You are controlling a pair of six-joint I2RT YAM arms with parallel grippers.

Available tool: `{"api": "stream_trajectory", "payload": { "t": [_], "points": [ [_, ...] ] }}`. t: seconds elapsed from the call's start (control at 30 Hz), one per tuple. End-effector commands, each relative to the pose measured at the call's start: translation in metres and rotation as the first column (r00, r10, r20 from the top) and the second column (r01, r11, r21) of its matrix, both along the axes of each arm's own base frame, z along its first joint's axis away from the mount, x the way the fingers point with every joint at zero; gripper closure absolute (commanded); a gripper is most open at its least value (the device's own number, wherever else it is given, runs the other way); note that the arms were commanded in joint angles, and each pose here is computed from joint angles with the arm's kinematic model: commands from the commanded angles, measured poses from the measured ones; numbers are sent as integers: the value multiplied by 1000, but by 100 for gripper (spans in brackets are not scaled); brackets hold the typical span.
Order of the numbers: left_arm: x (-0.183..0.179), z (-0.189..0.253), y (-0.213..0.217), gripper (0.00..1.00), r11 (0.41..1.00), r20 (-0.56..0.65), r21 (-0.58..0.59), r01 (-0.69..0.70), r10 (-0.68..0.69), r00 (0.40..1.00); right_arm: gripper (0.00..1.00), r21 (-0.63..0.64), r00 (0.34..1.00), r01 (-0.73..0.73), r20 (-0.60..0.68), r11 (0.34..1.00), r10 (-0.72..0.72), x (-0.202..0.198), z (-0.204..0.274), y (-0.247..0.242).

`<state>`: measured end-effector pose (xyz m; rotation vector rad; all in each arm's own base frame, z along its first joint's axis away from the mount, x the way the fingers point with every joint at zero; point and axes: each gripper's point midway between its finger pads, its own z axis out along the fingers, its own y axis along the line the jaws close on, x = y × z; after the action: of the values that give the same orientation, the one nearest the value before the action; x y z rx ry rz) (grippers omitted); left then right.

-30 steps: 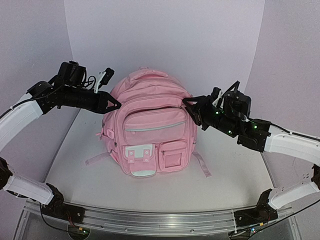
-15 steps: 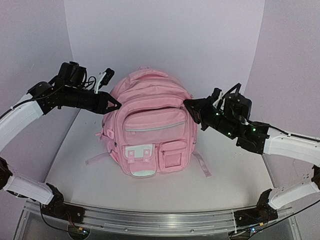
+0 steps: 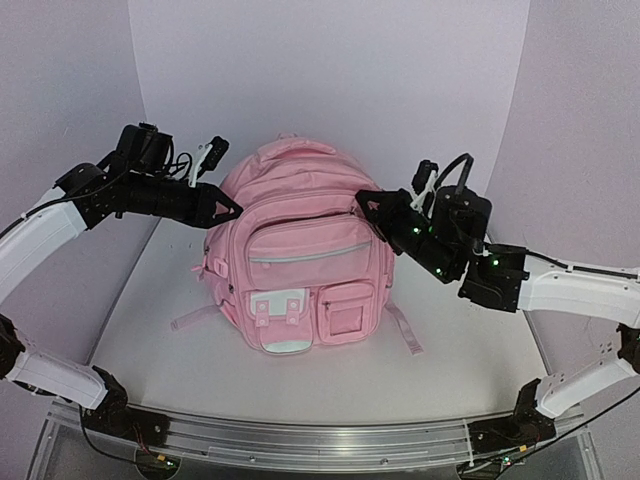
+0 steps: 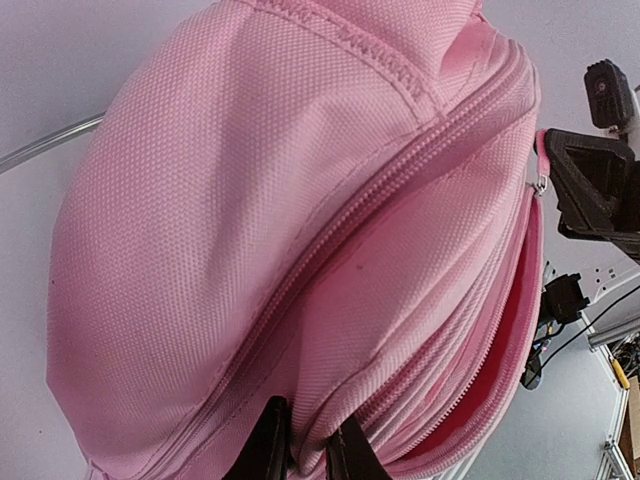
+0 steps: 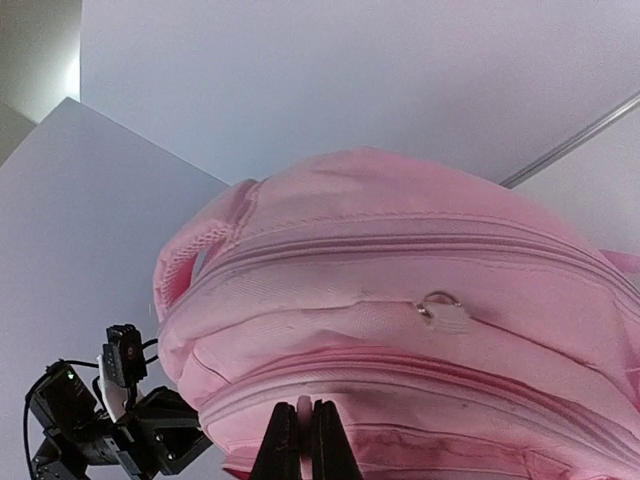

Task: Pack the student bag
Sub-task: Zip the student bag at the center of the board.

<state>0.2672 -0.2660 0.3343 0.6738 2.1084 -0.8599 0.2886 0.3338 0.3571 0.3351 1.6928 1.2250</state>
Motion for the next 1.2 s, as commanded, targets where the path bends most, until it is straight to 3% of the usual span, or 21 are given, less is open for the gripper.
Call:
{"api": "stream_trajectory", "payload": {
  "t": [0.0, 0.43, 0.63, 0.97, 1.17],
  "points": [
    [-1, 4, -2, 86, 1000, 20, -1, 16, -16, 1000, 100, -52, 985, 99, 147, 994, -90, -10, 50, 17],
    [0, 9, -8, 86, 999, 18, -32, 29, -29, 999, 100, -306, 957, 133, 289, 943, -41, -41, 50, 104],
    [-2, 16, -12, 86, 997, 25, -61, 47, -45, 999, 100, -412, 921, 127, 386, 902, 47, -52, 49, 143],
    [0, 24, -11, 87, 994, 26, -91, 63, -61, 998, 100, -591, 809, 181, 544, 786, 223, -72, 26, 191],
    [3, 28, -8, 87, 991, 23, -115, 69, -66, 998, 100, -676, 762, 211, 566, 706, 315, -77, -4, 212]
  ]
}}
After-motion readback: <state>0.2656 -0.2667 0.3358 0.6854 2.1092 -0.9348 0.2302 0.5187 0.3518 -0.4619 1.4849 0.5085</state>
